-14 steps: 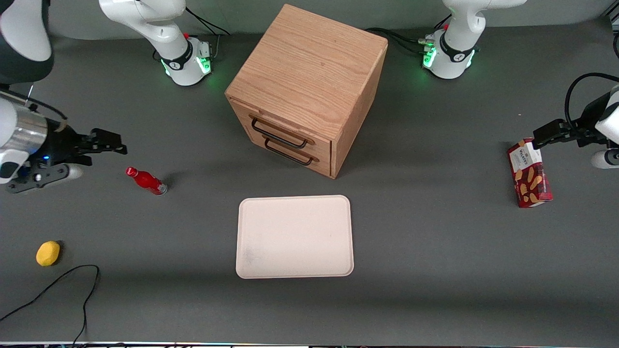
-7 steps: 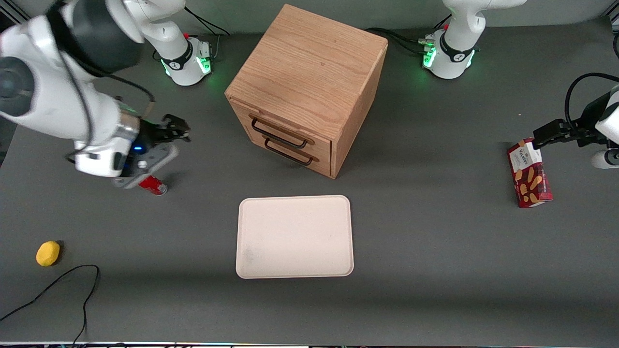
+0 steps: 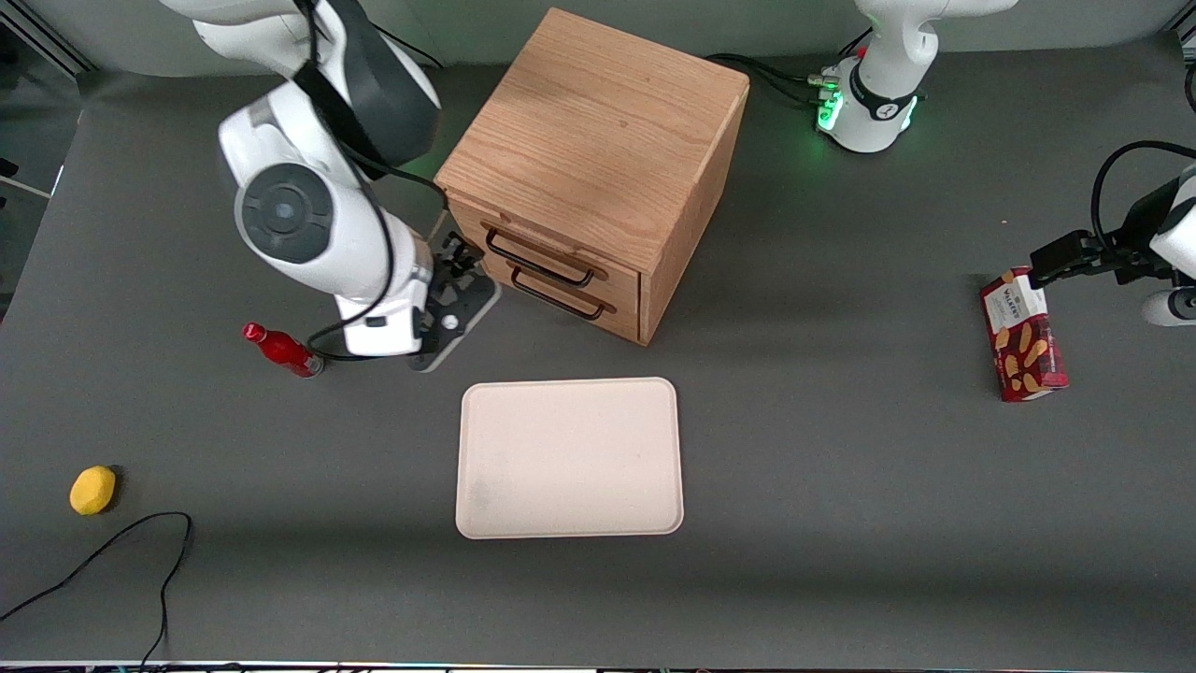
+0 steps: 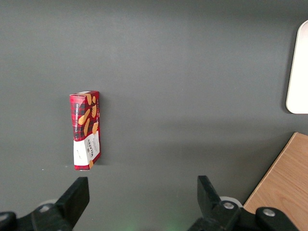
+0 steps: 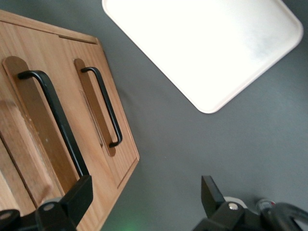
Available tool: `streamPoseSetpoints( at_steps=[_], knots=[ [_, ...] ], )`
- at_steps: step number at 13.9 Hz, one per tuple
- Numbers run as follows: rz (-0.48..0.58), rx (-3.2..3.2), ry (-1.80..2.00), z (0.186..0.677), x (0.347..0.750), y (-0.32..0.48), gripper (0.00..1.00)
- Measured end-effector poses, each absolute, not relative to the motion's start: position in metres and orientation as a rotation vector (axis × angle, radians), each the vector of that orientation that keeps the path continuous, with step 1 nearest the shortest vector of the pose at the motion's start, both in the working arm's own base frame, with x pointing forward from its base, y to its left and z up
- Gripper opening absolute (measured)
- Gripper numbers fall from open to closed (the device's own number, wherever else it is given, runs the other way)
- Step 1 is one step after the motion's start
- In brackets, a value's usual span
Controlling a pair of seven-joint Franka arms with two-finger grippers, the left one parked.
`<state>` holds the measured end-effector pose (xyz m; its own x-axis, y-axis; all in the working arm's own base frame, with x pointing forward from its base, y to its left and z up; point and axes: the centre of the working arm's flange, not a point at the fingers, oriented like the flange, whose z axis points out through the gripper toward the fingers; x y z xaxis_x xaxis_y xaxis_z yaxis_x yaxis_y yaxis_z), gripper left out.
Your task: Open upper drawer
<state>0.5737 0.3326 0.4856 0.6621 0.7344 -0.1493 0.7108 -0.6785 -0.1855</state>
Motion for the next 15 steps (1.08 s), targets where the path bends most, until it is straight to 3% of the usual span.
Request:
streamPoseSetpoints(
  at_steps=[8, 15],
  knots=[
    [0.454, -2.638, -1.393, 0.435, 0.556, 0.379, 1.00],
    [0.474, -2.609, -1.423, 0.431, 0.548, 0.390, 1.00]
  ],
)
